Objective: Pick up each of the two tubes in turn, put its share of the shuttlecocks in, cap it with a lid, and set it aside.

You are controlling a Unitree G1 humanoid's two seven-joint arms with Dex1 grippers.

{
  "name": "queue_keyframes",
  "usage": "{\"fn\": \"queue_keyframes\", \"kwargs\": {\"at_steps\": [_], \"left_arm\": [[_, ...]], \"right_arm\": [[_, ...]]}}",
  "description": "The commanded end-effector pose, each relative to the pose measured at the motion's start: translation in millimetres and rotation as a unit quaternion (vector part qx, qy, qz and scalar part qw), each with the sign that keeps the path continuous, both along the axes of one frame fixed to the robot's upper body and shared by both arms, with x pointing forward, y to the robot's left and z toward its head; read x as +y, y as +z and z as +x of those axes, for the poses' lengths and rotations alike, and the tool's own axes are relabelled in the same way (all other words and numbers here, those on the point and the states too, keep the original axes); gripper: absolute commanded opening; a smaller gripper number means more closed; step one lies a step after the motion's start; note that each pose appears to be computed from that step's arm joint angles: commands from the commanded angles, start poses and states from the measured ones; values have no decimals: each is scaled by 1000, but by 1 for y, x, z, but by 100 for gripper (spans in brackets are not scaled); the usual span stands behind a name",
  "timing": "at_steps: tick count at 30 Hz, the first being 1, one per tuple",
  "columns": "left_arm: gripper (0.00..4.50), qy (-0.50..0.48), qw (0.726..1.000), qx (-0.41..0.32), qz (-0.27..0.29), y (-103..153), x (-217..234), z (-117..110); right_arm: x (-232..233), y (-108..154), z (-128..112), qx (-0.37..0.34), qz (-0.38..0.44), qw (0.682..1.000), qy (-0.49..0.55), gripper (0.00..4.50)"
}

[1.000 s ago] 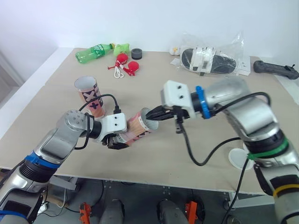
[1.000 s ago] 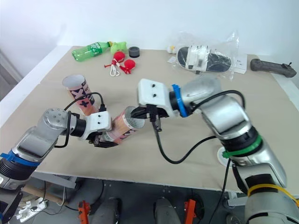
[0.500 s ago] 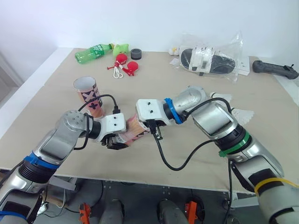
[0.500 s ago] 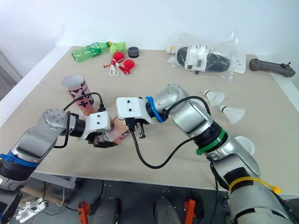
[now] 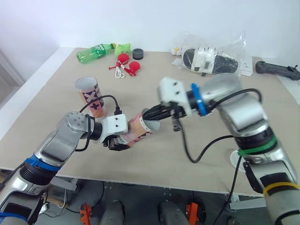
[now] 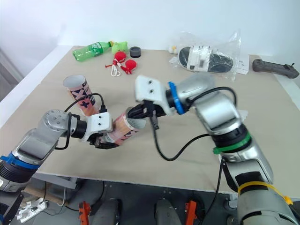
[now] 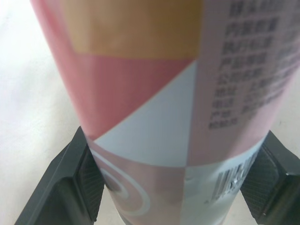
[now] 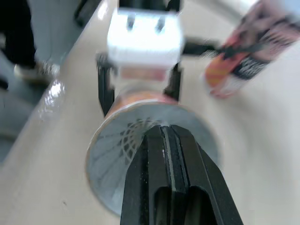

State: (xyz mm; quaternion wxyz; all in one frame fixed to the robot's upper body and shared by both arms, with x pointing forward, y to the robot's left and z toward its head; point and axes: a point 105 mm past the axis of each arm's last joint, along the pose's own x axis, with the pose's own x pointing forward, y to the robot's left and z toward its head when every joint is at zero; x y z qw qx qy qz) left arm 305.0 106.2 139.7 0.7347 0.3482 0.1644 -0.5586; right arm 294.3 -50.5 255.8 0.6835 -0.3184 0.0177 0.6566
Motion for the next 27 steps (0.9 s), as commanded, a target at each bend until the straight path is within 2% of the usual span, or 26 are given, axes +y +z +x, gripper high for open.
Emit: {"fn": "queue_keyframes", "kwargs": {"at_steps": [1, 5, 11, 12, 13, 15, 20, 21, 27], "left_arm": [[340, -23, 1000, 13, -15, -3, -13, -7], [340, -31, 995, -33, -84, 17, -31, 0], [340, -23, 971, -58, -230, 41, -62, 2], [340, -18, 967, -60, -246, 43, -65, 3], [340, -7, 960, -61, -273, 42, -69, 6], [340, 6, 949, -62, -308, 35, -73, 8], [340, 38, 931, -54, -359, 16, -74, 10], [340, 46, 931, -45, -358, 8, -74, 10], [340, 59, 941, 6, -333, -34, -76, 1]], "right_arm": [[-21, 19, -8, 9, 43, 999, -15, 7], [-66, 27, -12, 20, 54, 996, -70, 7], [-128, 13, -16, 44, -37, 988, -146, 7], [-134, 11, -16, 45, -52, 986, -154, 67], [-145, 8, -15, 49, -77, 982, -165, 91], [-165, 3, -11, 46, -128, 974, -184, 182], [-199, -15, -5, 53, -234, 948, -209, 427], [-203, -18, -5, 58, -251, 943, -209, 443], [-218, -40, -4, 78, -315, 925, -198, 443]]}}
